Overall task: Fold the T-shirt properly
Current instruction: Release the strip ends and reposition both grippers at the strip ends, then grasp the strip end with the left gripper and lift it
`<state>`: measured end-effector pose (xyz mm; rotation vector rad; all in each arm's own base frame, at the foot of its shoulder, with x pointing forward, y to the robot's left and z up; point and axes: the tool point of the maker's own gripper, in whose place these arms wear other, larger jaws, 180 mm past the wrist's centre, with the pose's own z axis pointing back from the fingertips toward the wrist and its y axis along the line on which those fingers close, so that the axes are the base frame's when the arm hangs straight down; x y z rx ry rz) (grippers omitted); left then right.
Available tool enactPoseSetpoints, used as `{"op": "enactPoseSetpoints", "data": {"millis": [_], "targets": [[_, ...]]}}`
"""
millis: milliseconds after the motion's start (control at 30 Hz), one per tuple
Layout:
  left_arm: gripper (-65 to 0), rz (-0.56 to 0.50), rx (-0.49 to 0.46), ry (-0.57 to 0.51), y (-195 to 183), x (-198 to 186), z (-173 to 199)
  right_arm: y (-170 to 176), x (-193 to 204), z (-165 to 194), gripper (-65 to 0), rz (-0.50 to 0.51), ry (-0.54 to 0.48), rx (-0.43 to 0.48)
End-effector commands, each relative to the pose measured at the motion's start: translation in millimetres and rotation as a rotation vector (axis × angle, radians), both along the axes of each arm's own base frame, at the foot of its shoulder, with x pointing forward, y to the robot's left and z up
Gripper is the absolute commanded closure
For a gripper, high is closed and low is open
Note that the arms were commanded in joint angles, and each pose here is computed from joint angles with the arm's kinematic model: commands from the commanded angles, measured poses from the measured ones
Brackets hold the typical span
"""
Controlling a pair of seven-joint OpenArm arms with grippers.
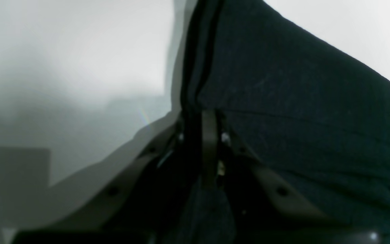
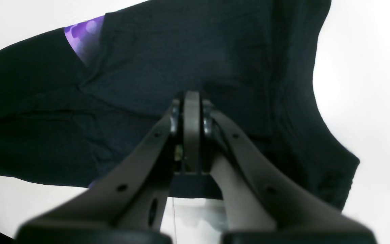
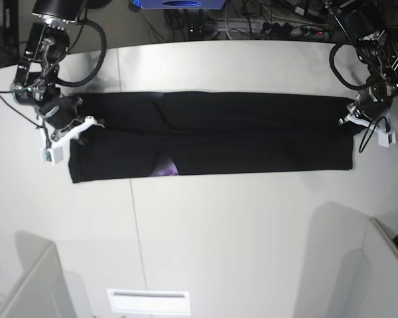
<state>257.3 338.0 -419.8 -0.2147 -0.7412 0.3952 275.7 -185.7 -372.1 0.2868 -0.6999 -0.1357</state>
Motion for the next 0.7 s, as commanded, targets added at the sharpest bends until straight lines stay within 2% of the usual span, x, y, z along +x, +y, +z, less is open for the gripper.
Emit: {"op": "enactPoseSetpoints", "data": {"millis": [0, 167, 367, 667], "targets": [[0.0, -0.003, 0.026, -0.011, 9, 4, 9, -3, 8, 12, 0.0, 0.002, -0.049, -0.009], [0.0, 0.004, 0.034, -0.023, 12, 5, 13, -4, 3, 9, 0.0, 0.000, -0.039, -0.010], [0.0, 0.076, 0.056, -0.065, 36, 2, 28, -4, -1, 5, 0.0, -0.002, -0.027, -0.010], [0.0, 0.001, 0.170, -0.135, 26, 3, 68, -4, -2, 5, 0.0, 0.000, -0.025, -0.010]]}}
